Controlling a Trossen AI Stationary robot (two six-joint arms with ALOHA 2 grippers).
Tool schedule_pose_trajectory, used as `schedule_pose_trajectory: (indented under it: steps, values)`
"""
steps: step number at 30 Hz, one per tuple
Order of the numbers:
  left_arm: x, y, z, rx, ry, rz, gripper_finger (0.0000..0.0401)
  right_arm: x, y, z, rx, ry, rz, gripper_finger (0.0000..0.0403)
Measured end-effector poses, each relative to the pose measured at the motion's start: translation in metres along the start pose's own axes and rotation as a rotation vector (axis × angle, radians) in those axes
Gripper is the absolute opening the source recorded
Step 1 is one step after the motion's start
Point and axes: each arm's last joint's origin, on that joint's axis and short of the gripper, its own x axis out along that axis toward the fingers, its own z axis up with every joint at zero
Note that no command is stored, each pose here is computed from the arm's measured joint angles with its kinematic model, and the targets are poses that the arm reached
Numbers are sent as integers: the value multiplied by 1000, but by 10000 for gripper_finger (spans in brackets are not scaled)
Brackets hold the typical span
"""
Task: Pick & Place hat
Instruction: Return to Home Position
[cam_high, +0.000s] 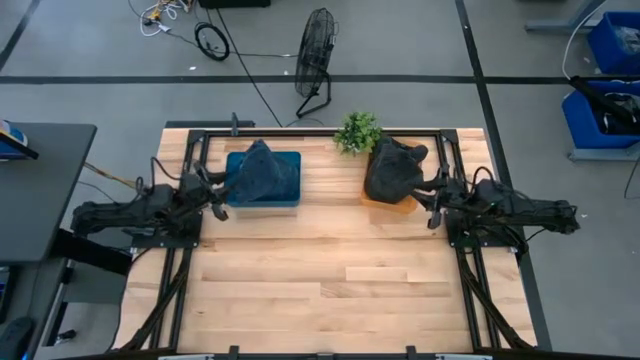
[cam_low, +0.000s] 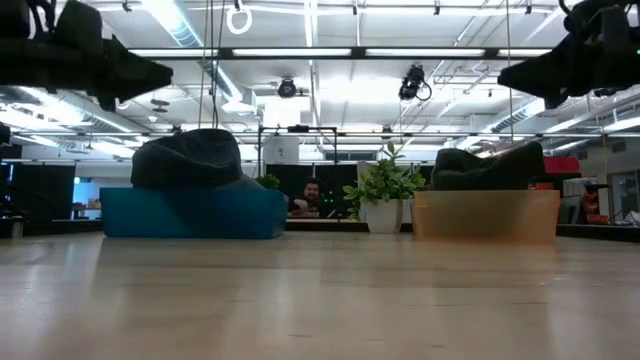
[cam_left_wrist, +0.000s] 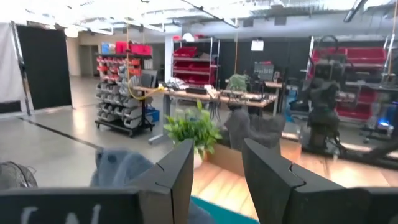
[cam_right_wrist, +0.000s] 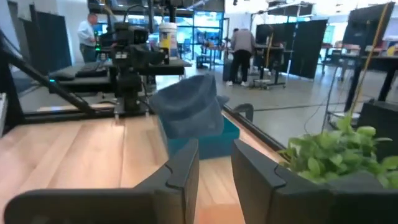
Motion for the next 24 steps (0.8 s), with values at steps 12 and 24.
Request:
schedule_pose_trajectory:
  steps: [12,24]
  values:
    - [1,-1,-20,-42,44,-5,140,8,0,-28,14,40,-100,101]
    - [2,-2,-27,-124,114,2,140,8,0,-26,-27,15,-101,100]
